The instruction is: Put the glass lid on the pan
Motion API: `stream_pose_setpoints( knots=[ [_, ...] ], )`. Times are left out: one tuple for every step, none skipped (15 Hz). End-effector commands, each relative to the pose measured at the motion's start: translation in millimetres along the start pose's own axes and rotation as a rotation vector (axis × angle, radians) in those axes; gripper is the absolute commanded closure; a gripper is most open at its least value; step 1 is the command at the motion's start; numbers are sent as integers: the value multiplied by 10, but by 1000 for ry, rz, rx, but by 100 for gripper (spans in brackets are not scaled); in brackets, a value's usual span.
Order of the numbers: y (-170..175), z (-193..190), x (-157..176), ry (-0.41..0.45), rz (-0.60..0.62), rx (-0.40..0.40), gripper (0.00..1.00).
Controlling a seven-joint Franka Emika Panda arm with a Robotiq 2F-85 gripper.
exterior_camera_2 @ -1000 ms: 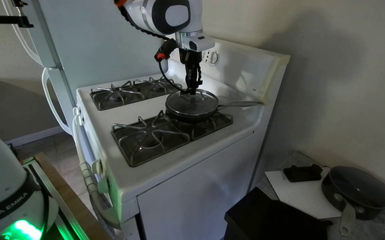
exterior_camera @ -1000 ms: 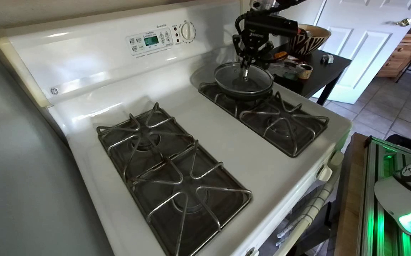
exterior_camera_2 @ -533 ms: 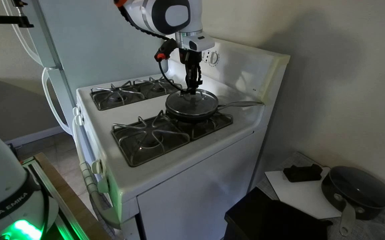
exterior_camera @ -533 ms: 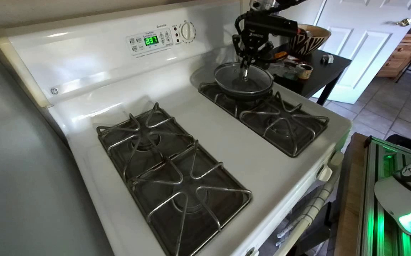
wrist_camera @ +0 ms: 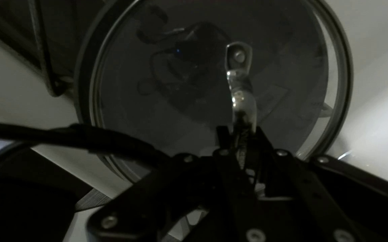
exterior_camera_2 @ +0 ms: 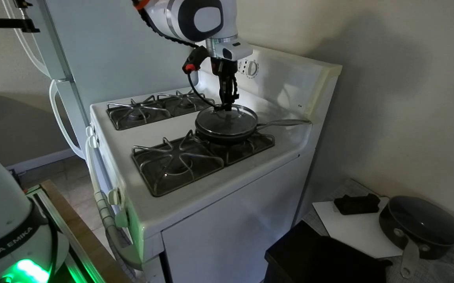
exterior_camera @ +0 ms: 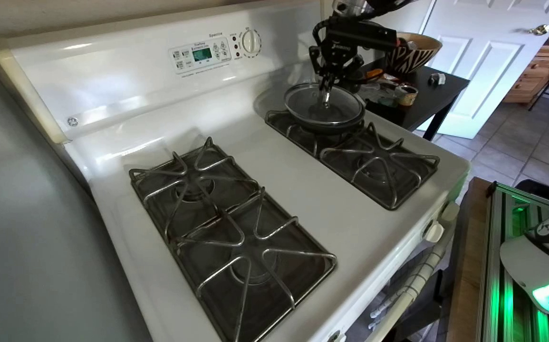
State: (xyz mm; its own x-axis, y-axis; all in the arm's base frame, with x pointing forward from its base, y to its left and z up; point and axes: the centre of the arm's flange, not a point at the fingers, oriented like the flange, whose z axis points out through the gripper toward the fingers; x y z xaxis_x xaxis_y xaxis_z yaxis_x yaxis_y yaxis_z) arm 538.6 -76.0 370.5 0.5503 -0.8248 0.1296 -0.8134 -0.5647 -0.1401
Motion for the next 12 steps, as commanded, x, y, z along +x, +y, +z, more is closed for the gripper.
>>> stream_pose_setpoints(
  knots=[
    [42,34,-89,25,-33,19,97],
    [49,32,-96,24,-40,20,97],
    [57,33,-99,24,-42,18,97],
    [66,32,-102,13,-46,11,97],
    [72,31,-101,13,-45,8,97],
    [80,20,-102,6,-46,3,97],
    [85,9,-101,6,-45,-1,97],
    [86,1,-100,1,-47,-5,97],
    [90,-2,-104,3,-48,-6,97],
    [98,-5,-112,0,-50,-10,97],
    [108,-7,-120,-2,-53,-16,97],
    [113,-7,-125,1,-55,-19,97]
  ],
)
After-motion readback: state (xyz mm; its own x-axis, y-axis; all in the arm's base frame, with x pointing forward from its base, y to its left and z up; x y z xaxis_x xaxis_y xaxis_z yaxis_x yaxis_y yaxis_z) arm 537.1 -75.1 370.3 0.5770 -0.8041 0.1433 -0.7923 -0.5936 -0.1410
